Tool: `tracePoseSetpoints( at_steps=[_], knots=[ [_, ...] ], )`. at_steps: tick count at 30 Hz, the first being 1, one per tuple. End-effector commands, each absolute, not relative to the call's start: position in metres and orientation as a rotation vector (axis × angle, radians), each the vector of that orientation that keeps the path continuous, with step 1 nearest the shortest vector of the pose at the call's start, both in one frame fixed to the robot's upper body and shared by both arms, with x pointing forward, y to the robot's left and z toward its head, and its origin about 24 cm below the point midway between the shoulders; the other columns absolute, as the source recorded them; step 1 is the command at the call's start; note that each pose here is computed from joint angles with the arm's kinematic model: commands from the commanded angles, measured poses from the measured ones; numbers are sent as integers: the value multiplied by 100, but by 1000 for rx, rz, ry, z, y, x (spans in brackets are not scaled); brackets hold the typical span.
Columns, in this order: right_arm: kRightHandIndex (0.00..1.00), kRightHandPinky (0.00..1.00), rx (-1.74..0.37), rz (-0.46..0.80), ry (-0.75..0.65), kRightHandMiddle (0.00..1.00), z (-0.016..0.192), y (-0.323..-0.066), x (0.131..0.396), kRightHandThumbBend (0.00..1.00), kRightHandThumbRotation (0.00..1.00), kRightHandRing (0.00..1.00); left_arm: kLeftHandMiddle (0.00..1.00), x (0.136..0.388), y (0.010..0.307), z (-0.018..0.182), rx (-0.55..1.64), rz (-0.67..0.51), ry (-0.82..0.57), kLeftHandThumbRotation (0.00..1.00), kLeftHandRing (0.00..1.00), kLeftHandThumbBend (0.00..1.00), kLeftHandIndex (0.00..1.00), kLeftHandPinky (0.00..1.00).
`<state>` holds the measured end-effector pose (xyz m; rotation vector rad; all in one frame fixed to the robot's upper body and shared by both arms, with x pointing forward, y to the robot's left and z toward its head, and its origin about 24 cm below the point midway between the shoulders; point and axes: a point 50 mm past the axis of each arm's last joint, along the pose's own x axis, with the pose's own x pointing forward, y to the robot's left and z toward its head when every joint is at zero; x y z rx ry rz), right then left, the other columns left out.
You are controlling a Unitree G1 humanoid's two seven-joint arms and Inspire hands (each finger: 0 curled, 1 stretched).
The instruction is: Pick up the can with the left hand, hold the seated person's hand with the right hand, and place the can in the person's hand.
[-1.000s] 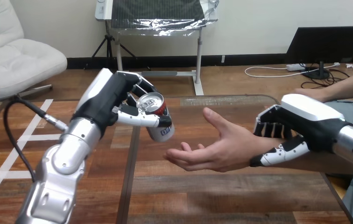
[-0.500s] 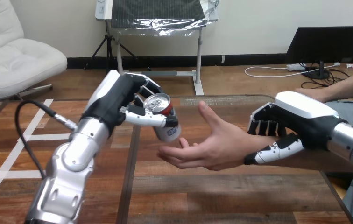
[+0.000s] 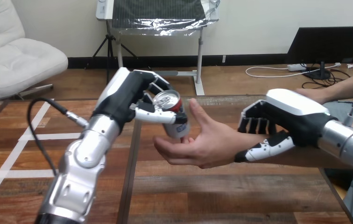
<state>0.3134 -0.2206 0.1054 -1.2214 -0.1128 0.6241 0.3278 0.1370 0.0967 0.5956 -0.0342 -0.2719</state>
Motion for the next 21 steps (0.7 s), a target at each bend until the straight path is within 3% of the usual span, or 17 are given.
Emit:
tracePoseSetpoints(
  at_steps=[1, 21],
  knots=[
    [53, 37, -1187, 626, -103, 49, 103, -216, 313, 76, 45, 43, 40, 340, 118, 131, 585, -278, -179, 0, 32, 66, 49, 24],
    [53, 37, -1175, 637, -102, 49, 105, -210, 311, 76, 46, 43, 42, 343, 86, 121, 525, -360, -187, 0, 36, 64, 48, 29]
  ],
)
